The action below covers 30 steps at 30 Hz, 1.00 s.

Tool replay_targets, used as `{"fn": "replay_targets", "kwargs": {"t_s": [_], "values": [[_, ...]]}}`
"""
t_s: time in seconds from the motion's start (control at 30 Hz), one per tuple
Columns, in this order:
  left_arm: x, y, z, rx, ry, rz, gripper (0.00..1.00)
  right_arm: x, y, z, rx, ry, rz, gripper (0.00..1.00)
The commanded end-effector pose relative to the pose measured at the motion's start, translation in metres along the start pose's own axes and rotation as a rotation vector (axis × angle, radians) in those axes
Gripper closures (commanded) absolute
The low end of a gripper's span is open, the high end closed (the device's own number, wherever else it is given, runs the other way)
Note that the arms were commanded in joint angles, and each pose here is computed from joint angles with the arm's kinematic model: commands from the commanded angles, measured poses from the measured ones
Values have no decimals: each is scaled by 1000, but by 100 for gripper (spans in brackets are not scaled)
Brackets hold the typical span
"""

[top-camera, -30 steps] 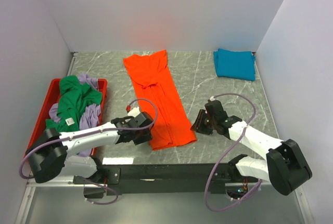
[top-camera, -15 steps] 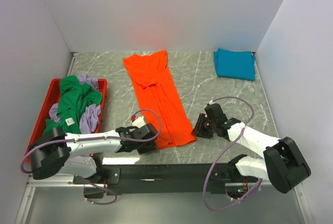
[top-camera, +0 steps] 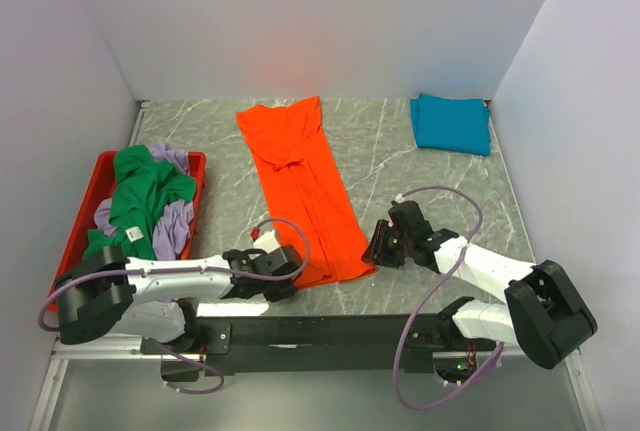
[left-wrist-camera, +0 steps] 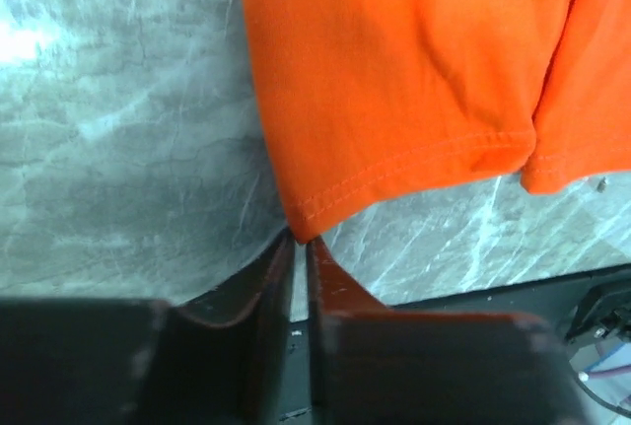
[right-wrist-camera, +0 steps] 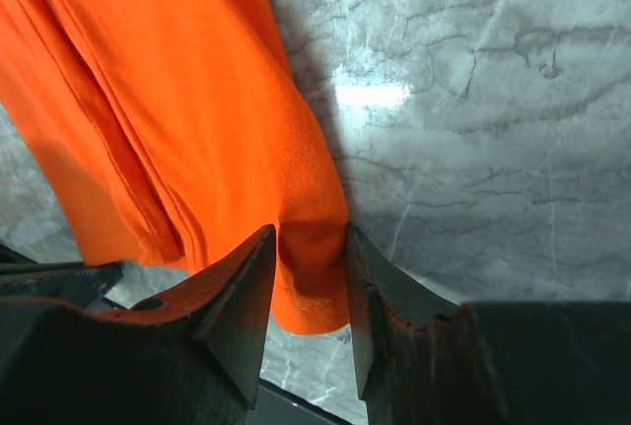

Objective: Fold and stack the t-shirts
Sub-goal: Fold the tshirt

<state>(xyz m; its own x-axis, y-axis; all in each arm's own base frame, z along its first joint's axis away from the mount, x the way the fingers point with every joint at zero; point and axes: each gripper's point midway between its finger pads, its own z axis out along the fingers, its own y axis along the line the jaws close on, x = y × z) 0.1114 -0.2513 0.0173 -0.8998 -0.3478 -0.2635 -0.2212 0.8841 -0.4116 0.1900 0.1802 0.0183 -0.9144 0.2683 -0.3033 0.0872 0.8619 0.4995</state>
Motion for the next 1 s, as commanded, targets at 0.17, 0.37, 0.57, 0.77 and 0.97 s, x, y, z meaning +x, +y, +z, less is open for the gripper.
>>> {"fn": "replay_targets", "kwargs": {"t_s": [0.17,0.37,0.57,0.77,0.97], "values": [[9,16,-19,9,28,25,62,10,-11,3,37,22,7,58],[-13,16,-31,36,-73,-60,53,12,-12,5,34,27,9,58],[-27,17,-21,23,-122,-130,51,13,-13,5,33,26,7,58],[-38,12,-5,41,-136,-166,50,13,-13,3,30,21,9,58],[-31,8,8,62,-104,-164,50,16,-15,3,28,22,9,57]]}}
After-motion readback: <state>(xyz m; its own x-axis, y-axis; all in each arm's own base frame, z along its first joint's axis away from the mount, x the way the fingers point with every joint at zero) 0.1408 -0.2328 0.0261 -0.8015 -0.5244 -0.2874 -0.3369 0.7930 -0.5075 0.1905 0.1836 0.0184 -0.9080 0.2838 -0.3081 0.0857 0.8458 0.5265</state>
